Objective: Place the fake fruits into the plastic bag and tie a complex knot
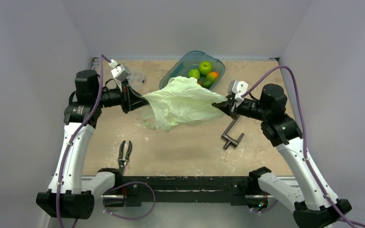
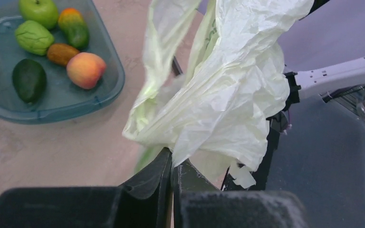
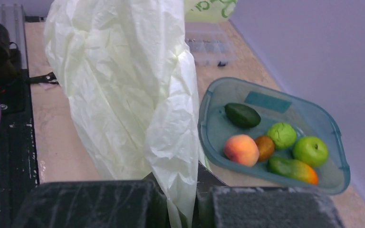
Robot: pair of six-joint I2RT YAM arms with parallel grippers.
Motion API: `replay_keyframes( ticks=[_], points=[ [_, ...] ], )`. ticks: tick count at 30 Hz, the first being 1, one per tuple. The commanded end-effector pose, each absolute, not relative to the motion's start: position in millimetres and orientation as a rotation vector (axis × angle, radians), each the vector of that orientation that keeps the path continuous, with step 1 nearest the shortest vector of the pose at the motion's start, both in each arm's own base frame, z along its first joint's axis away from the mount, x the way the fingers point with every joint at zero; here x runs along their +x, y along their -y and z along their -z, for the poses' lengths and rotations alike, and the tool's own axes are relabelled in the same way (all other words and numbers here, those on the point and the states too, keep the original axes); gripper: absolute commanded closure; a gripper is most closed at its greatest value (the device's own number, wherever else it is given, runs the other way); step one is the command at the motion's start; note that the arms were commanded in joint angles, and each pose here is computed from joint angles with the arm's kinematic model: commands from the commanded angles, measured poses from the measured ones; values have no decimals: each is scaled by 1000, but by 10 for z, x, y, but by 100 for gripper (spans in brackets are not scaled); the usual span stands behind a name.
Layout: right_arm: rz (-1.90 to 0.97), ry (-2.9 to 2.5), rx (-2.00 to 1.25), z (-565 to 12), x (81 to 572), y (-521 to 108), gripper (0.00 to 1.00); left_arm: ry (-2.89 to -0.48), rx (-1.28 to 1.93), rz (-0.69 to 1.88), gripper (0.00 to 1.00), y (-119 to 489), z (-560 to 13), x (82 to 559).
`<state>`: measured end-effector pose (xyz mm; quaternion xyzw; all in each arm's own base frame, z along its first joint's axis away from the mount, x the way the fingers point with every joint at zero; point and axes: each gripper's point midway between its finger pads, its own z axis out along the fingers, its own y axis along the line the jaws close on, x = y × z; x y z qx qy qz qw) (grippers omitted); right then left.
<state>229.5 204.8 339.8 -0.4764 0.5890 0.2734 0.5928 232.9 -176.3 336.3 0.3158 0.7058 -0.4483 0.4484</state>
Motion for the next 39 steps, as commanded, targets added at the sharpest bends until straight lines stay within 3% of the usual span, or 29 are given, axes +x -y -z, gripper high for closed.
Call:
replay_keyframes(
  ticks=[1,10,11,12,16,17,23,28,39],
  points=[
    [-609,-1484,-1044,-3372,2346,-1787,100,-1729,773,984,100,1433,-3450,2348],
    [-864,-1516,-1084,-3447,2285,-2013,100,-1710,921,1099,100,1727,-3477,2107],
    [-913,-1529,-1072,-3460,2282,-2048,100,-1709,941,1088,96,1750,-3432,2074],
    [-944,-1547,-1032,-3490,2320,-2071,100,-1704,940,1083,74,1761,-3399,2077],
    [-1029,-1587,-897,-3577,2438,-2134,100,-1701,884,1038,5,1739,-3399,2129],
    [-1058,-1599,-857,-3602,2475,-2151,100,-1686,879,1025,1,1736,-3412,2133],
    [-1200,-1692,-646,-3682,2735,-2125,100,-1695,925,873,0,1609,-3003,2058],
    [-1278,-1718,-605,-3650,2718,-2094,100,-1523,983,766,0,1640,-2887,2055],
    [-1353,-1763,-617,-3491,2512,-2102,100,-1335,1032,345,0,2063,-2971,2808]
  ],
)
